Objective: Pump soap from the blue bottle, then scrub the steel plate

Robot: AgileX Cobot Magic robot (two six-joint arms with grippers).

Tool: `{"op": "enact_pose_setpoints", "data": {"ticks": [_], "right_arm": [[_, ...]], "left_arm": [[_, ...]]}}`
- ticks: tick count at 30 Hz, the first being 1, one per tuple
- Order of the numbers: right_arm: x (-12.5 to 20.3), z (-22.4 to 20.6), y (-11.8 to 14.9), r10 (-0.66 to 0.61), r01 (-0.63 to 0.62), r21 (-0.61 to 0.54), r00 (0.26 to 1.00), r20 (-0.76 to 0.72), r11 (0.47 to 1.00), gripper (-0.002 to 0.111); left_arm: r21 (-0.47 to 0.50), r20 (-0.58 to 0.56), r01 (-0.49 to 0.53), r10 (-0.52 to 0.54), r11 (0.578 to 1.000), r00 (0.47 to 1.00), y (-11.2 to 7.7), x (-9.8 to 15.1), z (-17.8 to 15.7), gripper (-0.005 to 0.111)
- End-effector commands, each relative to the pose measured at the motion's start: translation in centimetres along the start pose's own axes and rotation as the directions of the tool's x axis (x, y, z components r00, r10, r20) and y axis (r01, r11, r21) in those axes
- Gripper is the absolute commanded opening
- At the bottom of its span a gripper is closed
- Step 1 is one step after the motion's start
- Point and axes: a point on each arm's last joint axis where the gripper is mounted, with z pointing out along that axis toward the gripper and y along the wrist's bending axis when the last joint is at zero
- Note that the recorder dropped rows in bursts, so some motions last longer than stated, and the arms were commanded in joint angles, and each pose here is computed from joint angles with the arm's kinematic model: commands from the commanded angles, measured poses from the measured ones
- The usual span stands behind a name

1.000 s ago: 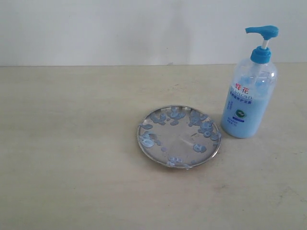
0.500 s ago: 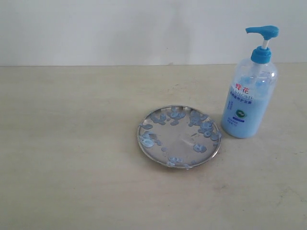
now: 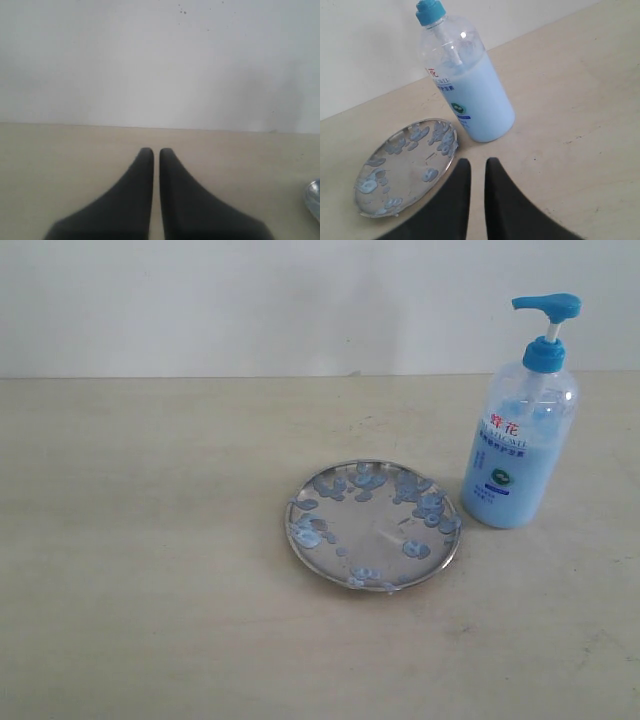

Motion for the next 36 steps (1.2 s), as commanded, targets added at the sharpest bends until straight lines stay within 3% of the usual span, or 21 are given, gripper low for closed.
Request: {"op": "enact_pose_setpoints", "data": {"ticks": [1, 8, 11, 15, 19, 23, 26, 36], "right_arm": [[-0.1, -0.1, 0.1, -0.004, 0.004, -0.006, 1.000, 0.010, 1.000, 0.000], [-0.1, -0.1, 0.1, -0.004, 0.004, -0.006, 1.000, 0.010, 1.000, 0.000], [-0.1, -0.1, 0.1, -0.004, 0.004, -0.006, 1.000, 0.010, 1.000, 0.000], [-0.1, -0.1, 0.1, -0.004, 0.004, -0.006, 1.000, 0.010, 1.000, 0.000], [-0.1, -0.1, 0.1, -0.004, 0.004, -0.006, 1.000, 0.011, 1.000, 0.000], [-0.1, -0.1, 0.1, -0.004, 0.004, -0.006, 1.000, 0.011, 1.000, 0.000], [-0.1, -0.1, 0.1, -0.004, 0.004, -0.006, 1.000, 0.011, 1.000, 0.000], [-0.3, -0.1, 0.2, -0.004, 0.005, -0.019, 1.000, 0.029, 1.000, 0.000]], "left_arm": [[-0.019, -0.022, -0.027, 0.027, 0.999, 0.999, 0.1, 0.3, 0.1, 0.004], [-0.010, -0.025, 0.000, 0.000, 1.000, 1.000, 0.1, 0.3, 0.1, 0.004], [0.001, -0.084, -0.066, 0.066, 0.998, 0.994, 0.0, 0.9, 0.1, 0.004], [-0.100, -0.302, 0.137, -0.161, 0.986, 0.940, 0.5, 2.9, -0.3, 0.004], [-0.117, -0.297, 0.149, -0.178, 0.982, 0.938, 0.6, 2.9, -0.4, 0.004], [-0.117, -0.276, 0.116, -0.144, 0.986, 0.950, 0.7, 2.7, -0.3, 0.004], [-0.094, -0.228, -0.013, -0.009, 0.995, 0.974, 0.8, 2.2, -0.3, 0.004], [-0.090, -0.216, -0.072, 0.051, 0.993, 0.975, 0.9, 2.1, -0.3, 0.004]]}}
